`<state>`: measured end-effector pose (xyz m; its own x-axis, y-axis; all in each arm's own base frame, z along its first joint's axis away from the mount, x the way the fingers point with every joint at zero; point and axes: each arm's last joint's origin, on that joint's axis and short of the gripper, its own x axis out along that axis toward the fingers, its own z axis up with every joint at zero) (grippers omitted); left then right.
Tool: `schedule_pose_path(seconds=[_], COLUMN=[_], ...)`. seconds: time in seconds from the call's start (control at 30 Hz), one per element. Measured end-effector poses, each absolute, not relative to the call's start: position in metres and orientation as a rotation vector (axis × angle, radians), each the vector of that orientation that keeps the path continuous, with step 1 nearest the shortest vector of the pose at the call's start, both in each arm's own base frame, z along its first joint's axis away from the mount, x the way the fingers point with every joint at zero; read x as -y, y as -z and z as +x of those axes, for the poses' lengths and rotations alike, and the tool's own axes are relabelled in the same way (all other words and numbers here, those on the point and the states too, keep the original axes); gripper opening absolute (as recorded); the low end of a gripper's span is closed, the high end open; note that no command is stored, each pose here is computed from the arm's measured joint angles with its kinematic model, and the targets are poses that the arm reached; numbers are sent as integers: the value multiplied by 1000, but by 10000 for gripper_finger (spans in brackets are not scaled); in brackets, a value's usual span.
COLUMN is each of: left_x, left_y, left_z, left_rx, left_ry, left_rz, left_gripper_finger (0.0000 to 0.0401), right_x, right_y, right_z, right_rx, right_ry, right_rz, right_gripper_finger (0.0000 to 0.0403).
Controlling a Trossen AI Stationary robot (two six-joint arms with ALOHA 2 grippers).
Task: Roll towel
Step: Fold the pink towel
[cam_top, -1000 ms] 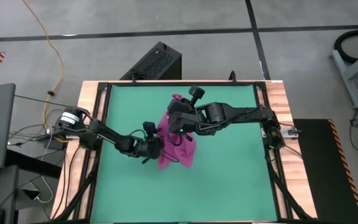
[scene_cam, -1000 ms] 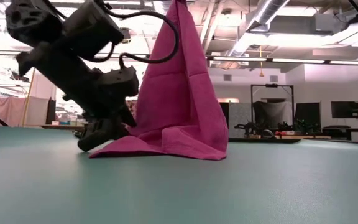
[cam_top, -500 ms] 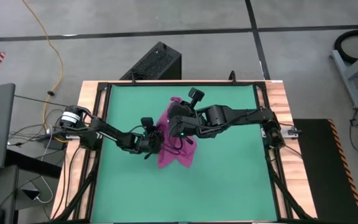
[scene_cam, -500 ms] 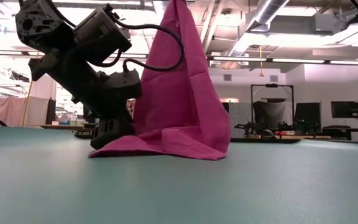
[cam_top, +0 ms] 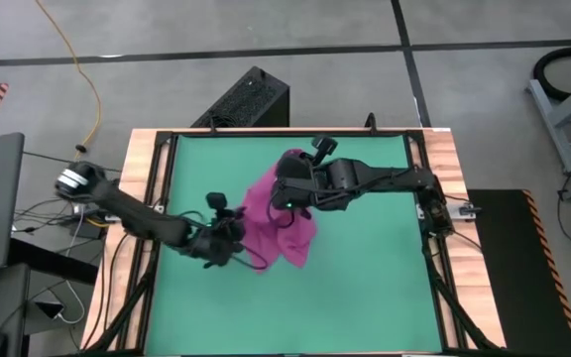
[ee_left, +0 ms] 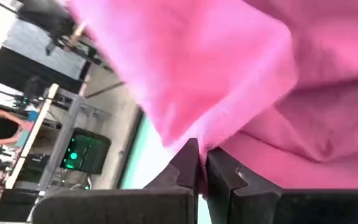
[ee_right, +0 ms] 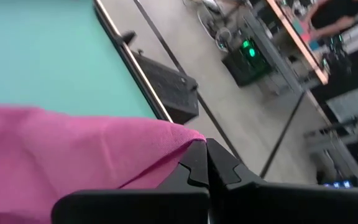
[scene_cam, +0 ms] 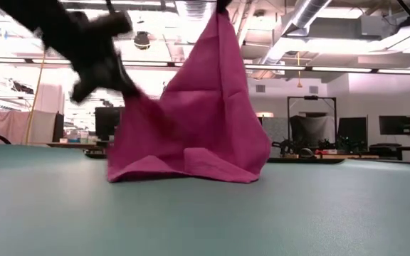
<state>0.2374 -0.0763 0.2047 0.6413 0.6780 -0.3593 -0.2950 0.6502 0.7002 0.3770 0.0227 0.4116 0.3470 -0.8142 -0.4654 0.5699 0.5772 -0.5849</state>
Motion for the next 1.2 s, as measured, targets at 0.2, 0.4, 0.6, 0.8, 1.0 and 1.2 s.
schedule_pose_path(seconds=[0.2,0.4,0.6,0.8,1.0,1.2], left_x=[83,74,65,65,77,78], left_y=[-275,-333,-366,-392,-422,-436], left_z=[198,161,133,118,115,111], left_rx=[-489,-345,-230,-161,-70,-33], left_ry=[-637,-639,-563,-401,-185,-203], left_rz=[560,441,236,72,-106,-130], left_gripper_finger=[0,0,0,0,0,0], right_x=[-16,-27,-51,-79,-105,-113], right_y=[-409,-427,-450,-463,-472,-478], right_z=[366,348,321,299,282,272], right_rx=[-865,-799,-681,-599,-513,-458], right_ry=[954,917,873,806,770,775], right_rz=[-300,-222,-116,-97,-126,-149], right_gripper_finger=[3,2,1,1,1,1])
